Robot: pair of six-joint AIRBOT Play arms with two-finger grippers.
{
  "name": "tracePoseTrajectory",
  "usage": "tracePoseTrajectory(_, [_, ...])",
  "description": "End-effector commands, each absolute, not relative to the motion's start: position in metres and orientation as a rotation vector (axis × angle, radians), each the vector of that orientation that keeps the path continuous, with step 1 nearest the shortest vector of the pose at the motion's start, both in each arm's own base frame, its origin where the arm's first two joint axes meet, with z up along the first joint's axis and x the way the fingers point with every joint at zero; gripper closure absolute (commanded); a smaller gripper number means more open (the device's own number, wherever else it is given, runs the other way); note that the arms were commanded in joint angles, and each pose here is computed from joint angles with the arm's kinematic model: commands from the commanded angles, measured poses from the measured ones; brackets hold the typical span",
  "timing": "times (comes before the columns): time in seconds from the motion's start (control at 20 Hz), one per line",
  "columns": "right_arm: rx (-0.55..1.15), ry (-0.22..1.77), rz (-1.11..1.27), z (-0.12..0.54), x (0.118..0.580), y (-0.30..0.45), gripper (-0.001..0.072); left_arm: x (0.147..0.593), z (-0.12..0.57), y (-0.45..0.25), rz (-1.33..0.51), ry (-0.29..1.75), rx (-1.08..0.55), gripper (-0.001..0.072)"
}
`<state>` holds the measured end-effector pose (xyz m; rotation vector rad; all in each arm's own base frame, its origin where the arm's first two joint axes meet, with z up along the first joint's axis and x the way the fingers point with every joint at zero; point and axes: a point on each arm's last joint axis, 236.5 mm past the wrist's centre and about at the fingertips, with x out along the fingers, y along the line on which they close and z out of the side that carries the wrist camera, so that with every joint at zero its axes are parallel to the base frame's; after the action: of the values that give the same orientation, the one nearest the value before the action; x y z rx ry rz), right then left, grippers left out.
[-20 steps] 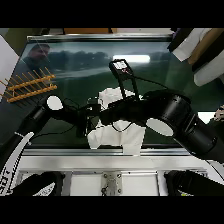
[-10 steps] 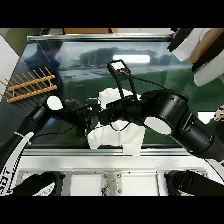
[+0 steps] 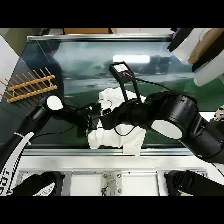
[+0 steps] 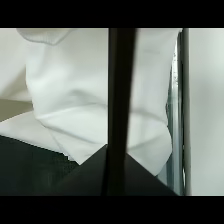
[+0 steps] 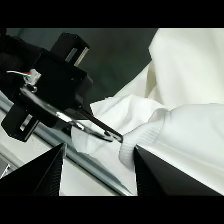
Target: Fold the clothes and pants, and hang the long-sleeved shirts on hangers.
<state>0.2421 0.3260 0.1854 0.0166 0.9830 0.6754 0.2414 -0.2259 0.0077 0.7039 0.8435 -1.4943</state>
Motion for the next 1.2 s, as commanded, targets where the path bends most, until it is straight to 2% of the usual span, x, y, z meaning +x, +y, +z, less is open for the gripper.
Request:
tracePoseTrajectory(0.0, [-0.033, 1.021, 0.652, 0.182, 0.233, 0.309, 0.0242, 0.24, 0.006, -0.224, -1.5, 0.854, 0.711, 0.0695])
tracePoseTrajectory(0.35, [-0.077, 1.081, 0.608, 0.177, 0.23, 0.279, 0.0242, 0.236, 0.006, -0.222, -1.514, 0.865, 0.71, 0.0695])
tracePoseTrajectory(0.55, [-0.08, 1.064, 0.756, 0.196, 0.222, 0.27, 0.0238, 0.236, 0.006, -0.222, -1.514, 0.865, 0.709, 0.0695])
tracePoseTrajectory(0.65, [-0.057, 1.062, 0.834, 0.211, 0.222, 0.251, 0.0142, 0.236, 0.006, -0.223, -1.514, 0.865, 0.71, 0.0695])
tracePoseTrajectory(0.8, [-0.025, 1.066, 1.012, 0.227, 0.215, 0.225, 0.014, 0.236, 0.006, -0.223, -1.514, 0.864, 0.711, 0.0694])
tracePoseTrajectory(1.1, [0.151, 1.047, 0.903, 0.238, 0.245, 0.191, 0.014, 0.236, 0.006, -0.223, -1.514, 0.864, 0.71, 0.0695])
tracePoseTrajectory(1.15, [0.069, 0.99, 0.963, 0.24, 0.246, 0.193, 0.014, 0.236, 0.006, -0.223, -1.514, 0.864, 0.71, 0.0695])
